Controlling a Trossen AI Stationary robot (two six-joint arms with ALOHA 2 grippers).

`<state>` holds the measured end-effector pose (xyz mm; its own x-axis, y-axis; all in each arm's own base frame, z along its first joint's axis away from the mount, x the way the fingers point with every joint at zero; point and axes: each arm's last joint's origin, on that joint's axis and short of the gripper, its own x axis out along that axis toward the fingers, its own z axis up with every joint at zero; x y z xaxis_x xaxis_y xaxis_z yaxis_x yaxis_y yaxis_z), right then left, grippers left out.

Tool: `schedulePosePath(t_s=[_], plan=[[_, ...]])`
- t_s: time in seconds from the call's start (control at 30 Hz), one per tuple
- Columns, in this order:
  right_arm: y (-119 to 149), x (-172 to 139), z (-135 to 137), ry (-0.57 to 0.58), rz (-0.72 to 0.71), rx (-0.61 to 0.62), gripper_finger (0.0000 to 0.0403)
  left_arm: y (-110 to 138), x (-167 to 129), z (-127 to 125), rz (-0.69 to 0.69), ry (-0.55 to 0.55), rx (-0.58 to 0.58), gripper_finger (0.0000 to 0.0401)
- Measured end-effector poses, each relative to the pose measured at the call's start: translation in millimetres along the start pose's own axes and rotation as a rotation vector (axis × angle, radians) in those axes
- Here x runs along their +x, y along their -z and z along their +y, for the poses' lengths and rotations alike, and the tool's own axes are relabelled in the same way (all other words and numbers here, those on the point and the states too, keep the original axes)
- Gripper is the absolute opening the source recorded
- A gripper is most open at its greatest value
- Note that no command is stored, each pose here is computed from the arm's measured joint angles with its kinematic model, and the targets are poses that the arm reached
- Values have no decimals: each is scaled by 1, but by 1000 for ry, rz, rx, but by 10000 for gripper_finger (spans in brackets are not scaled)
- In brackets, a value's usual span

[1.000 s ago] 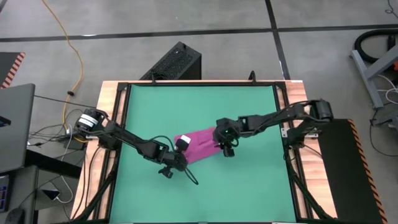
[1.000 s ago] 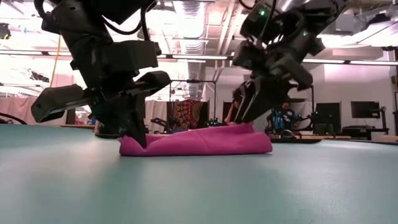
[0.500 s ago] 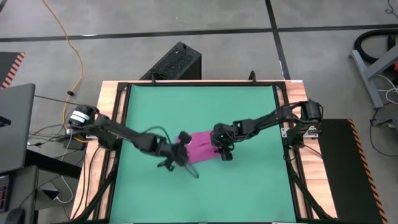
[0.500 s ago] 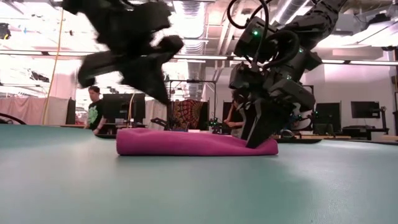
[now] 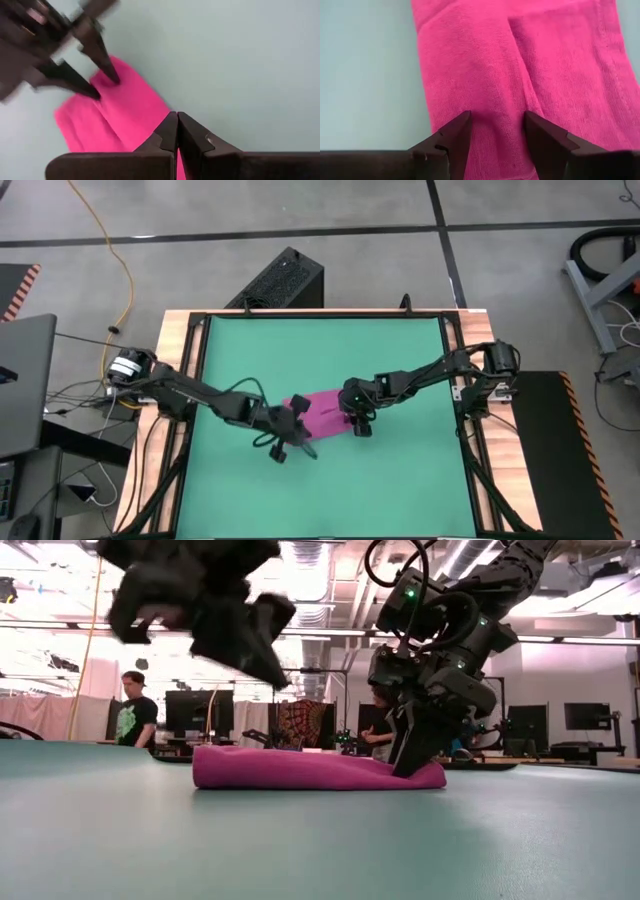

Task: Roll towel
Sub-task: Roll the violet towel

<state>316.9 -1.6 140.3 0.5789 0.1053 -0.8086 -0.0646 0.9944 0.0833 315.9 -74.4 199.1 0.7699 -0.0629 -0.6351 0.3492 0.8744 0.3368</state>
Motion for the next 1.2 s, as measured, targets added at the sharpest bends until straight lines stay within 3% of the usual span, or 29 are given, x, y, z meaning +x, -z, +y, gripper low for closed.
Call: schedulePosePath(t_s=[0.13, 0.5, 0.87, 1.2], plan=[[1, 0, 0, 8, 15, 33, 203, 12, 5, -18, 28, -59, -22, 0], [-1, 0, 0, 11, -8, 112, 203, 56, 8, -32, 62, -118, -140, 0], [-3, -1, -2, 73, -34, 186, 203, 78, 8, -35, 86, -159, -186, 0], [-21, -42, 5, 97, -182, 147, 203, 91, 9, -24, 118, -193, -202, 0]])
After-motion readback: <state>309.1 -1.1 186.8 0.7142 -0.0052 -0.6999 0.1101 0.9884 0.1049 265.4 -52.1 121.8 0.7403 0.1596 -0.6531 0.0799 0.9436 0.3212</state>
